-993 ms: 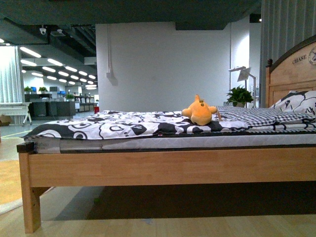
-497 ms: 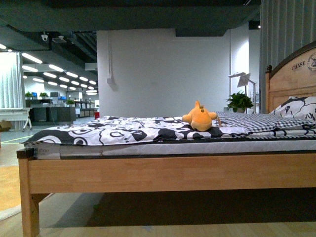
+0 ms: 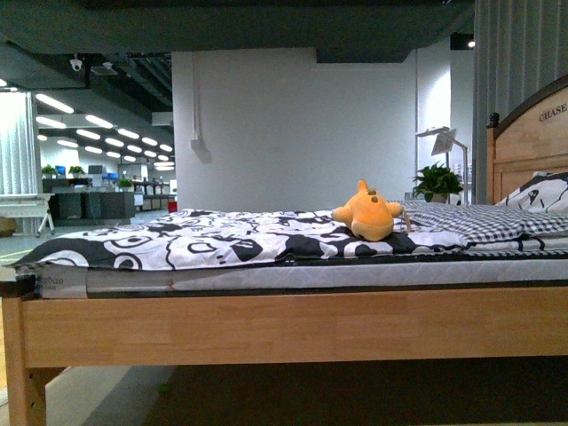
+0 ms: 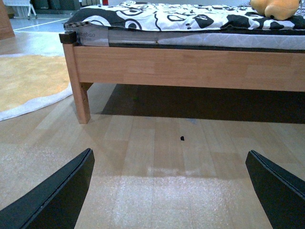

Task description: Put away toys

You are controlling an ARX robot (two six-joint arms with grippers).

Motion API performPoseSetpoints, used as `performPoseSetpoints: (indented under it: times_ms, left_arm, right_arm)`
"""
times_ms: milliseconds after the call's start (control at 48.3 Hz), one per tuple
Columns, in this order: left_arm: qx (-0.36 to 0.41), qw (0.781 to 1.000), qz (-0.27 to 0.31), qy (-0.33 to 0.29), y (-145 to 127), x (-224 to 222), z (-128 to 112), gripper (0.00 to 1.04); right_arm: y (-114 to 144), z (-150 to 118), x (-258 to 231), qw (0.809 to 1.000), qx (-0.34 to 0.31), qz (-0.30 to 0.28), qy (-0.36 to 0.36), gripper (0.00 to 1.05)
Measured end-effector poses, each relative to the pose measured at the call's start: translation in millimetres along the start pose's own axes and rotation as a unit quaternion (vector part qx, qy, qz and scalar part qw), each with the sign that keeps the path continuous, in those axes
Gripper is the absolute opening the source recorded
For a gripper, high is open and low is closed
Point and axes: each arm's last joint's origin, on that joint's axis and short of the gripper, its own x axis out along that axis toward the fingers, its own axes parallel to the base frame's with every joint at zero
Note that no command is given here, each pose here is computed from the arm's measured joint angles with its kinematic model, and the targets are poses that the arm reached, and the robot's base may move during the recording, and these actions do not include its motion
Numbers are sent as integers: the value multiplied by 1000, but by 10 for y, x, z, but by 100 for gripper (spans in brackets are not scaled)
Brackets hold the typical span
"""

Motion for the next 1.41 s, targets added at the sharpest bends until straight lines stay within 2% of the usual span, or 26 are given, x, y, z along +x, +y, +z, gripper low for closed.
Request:
performPoseSetpoints:
  times_ms: [1407]
  left_arm:
    - [0,1000,0,0,0,0,0,99]
  right_arm:
    - [0,0,0,1000,0,0,0,104]
